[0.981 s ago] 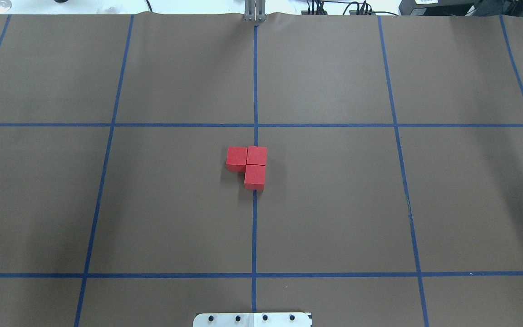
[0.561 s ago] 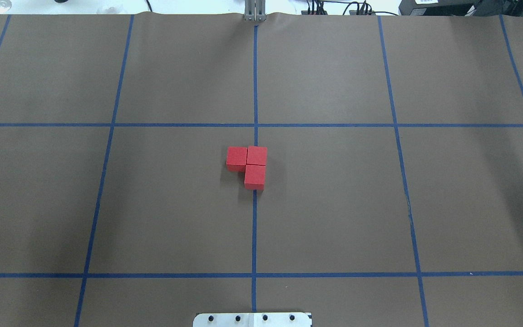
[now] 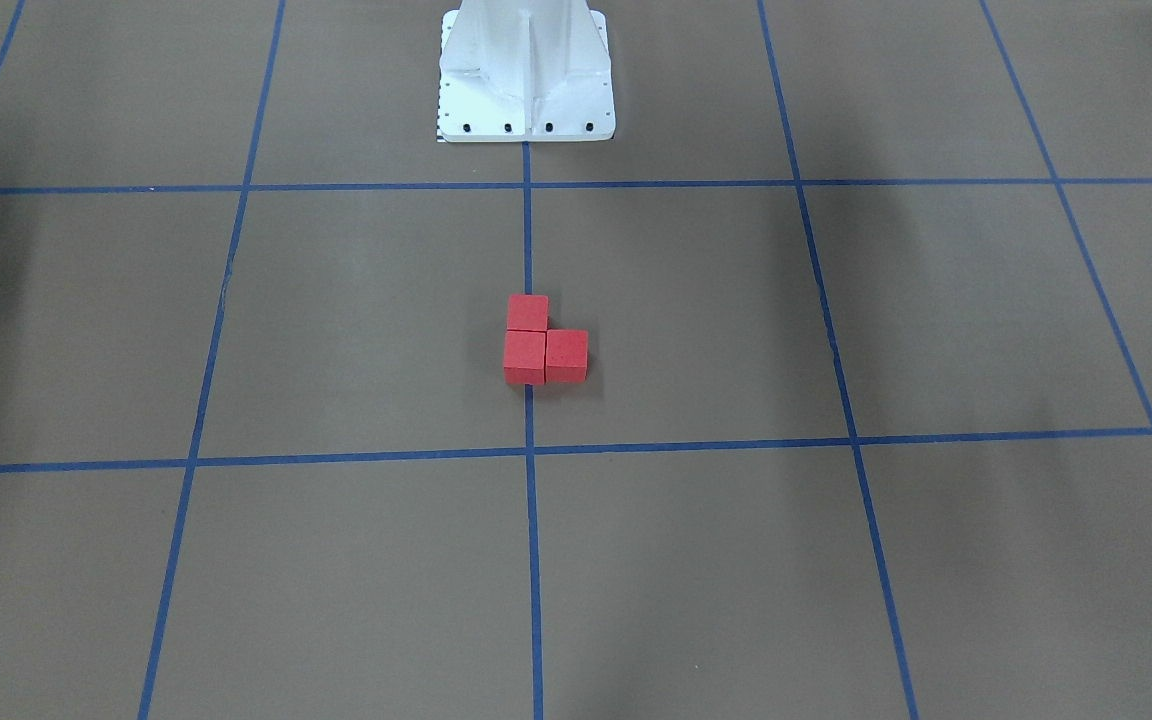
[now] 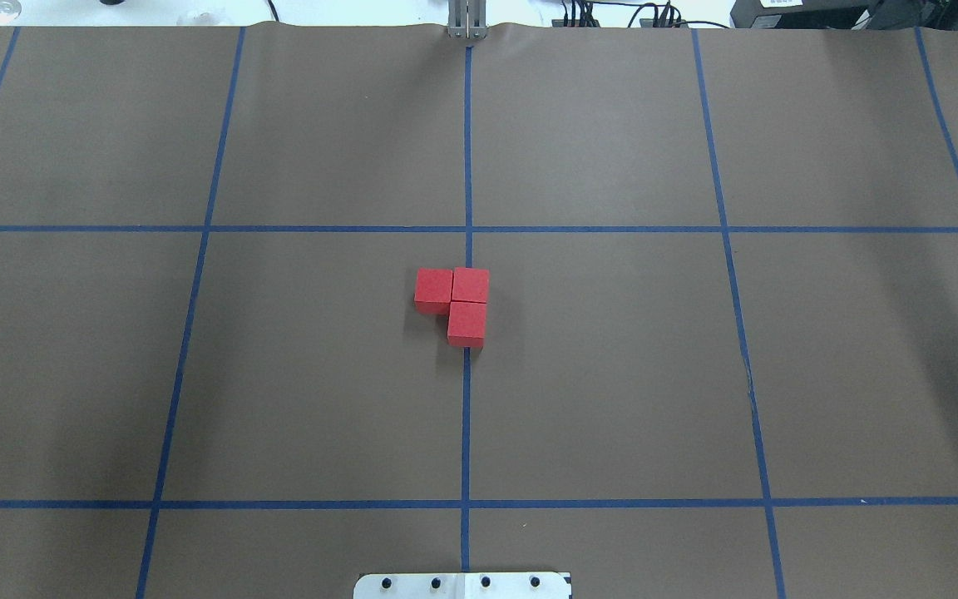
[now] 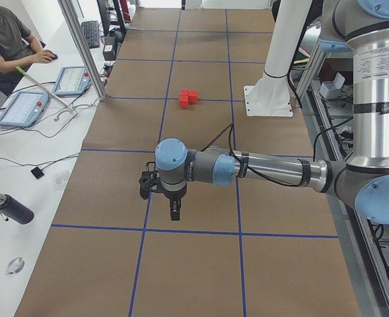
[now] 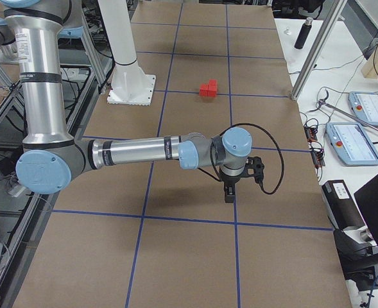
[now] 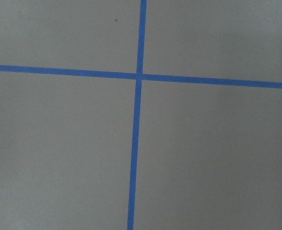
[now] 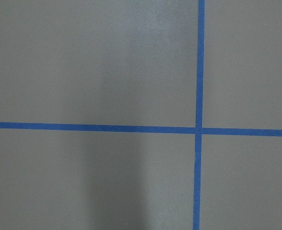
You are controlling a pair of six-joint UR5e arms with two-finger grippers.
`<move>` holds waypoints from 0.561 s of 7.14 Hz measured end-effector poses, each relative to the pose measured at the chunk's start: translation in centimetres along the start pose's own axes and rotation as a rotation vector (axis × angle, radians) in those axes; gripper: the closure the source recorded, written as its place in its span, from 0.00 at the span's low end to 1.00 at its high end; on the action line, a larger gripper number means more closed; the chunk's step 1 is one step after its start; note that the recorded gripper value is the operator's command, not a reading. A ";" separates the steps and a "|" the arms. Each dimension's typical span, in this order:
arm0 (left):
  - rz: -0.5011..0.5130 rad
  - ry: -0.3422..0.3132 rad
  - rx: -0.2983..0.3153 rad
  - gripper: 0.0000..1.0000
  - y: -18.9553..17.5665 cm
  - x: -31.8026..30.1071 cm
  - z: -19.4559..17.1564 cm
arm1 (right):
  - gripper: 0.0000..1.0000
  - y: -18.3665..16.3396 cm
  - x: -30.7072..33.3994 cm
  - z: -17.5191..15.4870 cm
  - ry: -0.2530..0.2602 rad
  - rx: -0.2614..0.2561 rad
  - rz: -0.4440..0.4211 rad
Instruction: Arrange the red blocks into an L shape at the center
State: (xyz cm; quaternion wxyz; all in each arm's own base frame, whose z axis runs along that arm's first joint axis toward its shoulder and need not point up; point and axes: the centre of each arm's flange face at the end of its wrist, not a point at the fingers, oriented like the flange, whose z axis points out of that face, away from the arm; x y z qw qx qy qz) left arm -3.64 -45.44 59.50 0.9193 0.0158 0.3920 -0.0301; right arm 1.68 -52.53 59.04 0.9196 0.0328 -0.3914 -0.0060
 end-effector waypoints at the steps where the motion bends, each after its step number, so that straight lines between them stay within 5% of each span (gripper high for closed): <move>1: 0.017 -0.022 0.015 0.00 -0.2 0.1 -0.3 | 0.00 0.0 0.1 0.1 0.004 -0.001 -0.006; 4: 0.135 -0.056 0.011 0.00 0.7 -0.5 -0.2 | 0.00 -0.1 0.1 0.3 0.007 -0.005 -0.010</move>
